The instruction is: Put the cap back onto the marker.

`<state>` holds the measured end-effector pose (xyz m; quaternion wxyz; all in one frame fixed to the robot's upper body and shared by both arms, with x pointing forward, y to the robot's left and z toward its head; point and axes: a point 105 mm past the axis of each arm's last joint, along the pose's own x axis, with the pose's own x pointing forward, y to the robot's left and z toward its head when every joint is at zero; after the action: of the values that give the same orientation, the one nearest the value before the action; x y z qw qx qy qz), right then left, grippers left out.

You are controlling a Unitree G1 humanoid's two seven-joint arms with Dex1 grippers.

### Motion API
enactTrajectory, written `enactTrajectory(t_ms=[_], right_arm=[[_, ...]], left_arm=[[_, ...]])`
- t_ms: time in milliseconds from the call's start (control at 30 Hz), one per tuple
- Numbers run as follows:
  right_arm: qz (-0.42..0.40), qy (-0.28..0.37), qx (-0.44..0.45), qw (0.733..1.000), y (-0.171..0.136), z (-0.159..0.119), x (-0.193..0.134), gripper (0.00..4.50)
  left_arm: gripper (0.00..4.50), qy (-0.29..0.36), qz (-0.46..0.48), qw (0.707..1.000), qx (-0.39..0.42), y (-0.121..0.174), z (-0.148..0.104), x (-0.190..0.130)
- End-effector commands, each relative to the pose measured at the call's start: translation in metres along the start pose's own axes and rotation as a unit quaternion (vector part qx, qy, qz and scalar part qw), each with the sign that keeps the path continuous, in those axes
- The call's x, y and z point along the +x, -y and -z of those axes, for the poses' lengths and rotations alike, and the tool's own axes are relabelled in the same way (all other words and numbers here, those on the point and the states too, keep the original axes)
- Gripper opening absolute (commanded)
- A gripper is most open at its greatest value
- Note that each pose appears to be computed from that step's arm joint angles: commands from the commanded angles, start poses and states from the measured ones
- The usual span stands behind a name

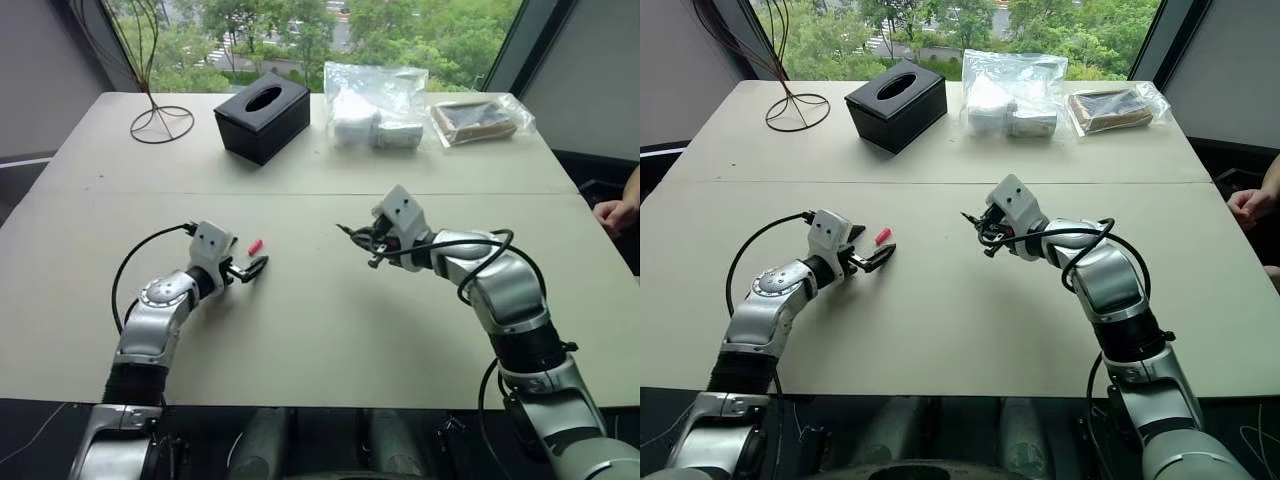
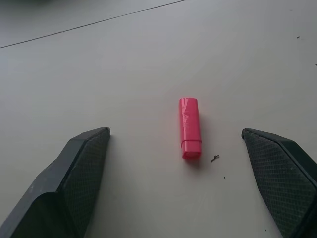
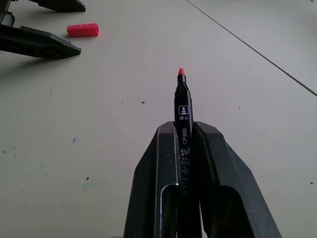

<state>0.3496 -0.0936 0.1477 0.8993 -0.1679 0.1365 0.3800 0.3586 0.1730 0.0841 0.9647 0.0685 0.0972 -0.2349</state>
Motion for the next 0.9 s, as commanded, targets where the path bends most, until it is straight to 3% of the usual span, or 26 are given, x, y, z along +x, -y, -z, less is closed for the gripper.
enactTrajectory(t_ms=[33,267,367,567,600,800,900], right_arm=[[0.006,0.032,-0.009,0.999,-0.001,-0.016,0.000,0.09],[0.002,0.032,-0.006,0.999,-0.005,-0.013,0.001,0.09],[0.007,0.031,-0.005,0.999,-0.002,-0.013,0.000,0.00],[0.013,0.029,-0.002,0.999,0.001,-0.010,-0.001,0.00],[0.014,0.029,-0.002,0.999,0.002,-0.010,-0.001,0.00],[0.017,0.023,-0.002,1.000,0.007,-0.006,-0.003,0.00],[0.017,0.010,-0.016,1.000,0.015,0.000,-0.010,0.00]], left_arm=[[4.50,0.001,-0.014,1.000,0.004,0.002,-0.004,0.004],[4.50,-0.004,-0.013,1.000,0.009,0.000,-0.003,0.003],[3.56,-0.006,-0.008,1.000,0.014,0.000,-0.003,0.002],[0.38,-0.007,-0.003,1.000,0.019,0.001,-0.001,-0.001],[0.04,-0.009,-0.003,1.000,0.021,0.001,0.000,-0.002],[0.04,-0.013,0.001,1.000,0.025,0.003,0.003,-0.003],[0.04,0.008,0.027,0.999,0.044,0.006,-0.009,-0.002]])
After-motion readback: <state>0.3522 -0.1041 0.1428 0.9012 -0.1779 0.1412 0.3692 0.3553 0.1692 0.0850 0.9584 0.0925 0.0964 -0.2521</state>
